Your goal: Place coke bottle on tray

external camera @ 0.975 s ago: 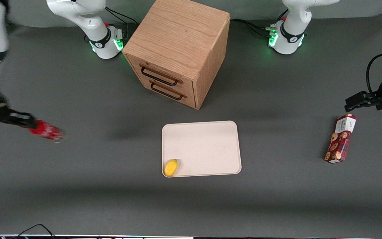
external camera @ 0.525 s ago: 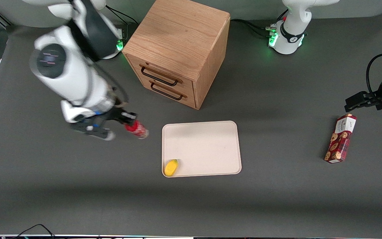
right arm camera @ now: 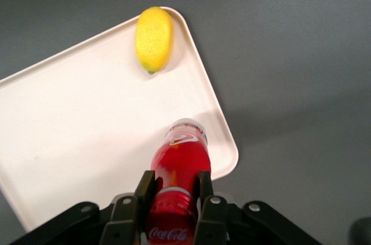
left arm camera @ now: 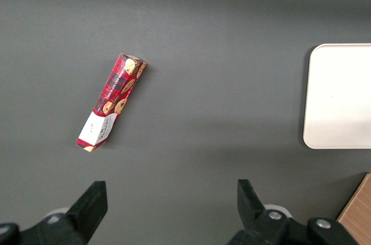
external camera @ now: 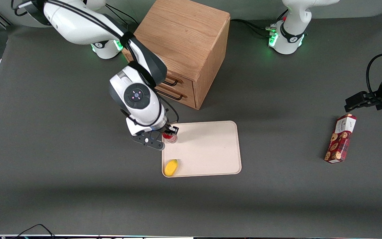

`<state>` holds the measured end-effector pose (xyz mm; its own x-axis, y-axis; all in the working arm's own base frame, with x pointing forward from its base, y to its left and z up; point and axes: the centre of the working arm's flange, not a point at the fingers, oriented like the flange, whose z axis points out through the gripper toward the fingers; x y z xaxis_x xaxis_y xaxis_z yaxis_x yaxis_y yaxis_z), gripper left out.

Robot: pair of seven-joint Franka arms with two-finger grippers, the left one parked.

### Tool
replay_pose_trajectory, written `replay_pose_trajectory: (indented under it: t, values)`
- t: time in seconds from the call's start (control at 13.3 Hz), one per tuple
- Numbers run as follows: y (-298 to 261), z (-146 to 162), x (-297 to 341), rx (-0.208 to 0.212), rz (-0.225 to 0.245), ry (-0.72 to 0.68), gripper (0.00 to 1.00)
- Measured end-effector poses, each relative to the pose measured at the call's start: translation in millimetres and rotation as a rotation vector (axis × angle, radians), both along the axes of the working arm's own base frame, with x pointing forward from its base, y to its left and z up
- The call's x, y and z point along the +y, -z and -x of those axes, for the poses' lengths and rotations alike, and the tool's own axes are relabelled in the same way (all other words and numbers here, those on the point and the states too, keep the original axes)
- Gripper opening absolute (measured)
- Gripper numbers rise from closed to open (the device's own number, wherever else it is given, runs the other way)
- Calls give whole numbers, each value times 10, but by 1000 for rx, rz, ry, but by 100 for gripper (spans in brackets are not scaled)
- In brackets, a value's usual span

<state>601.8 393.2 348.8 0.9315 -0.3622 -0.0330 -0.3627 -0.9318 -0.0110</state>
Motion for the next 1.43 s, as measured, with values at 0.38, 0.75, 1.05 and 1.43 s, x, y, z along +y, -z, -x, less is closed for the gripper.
replay_pose_trajectory:
  t: [0.38, 0.75, 1.05, 1.43]
  values:
    - [341, -13, 17, 12, 6, -30, 35]
    - [31, 9, -19, -44, 16, -161, 81]
    - [-1004, -12, -1070, -107, 88, -271, 100]
    - [-1702, 48, -3610, -59, 114, -368, 100]
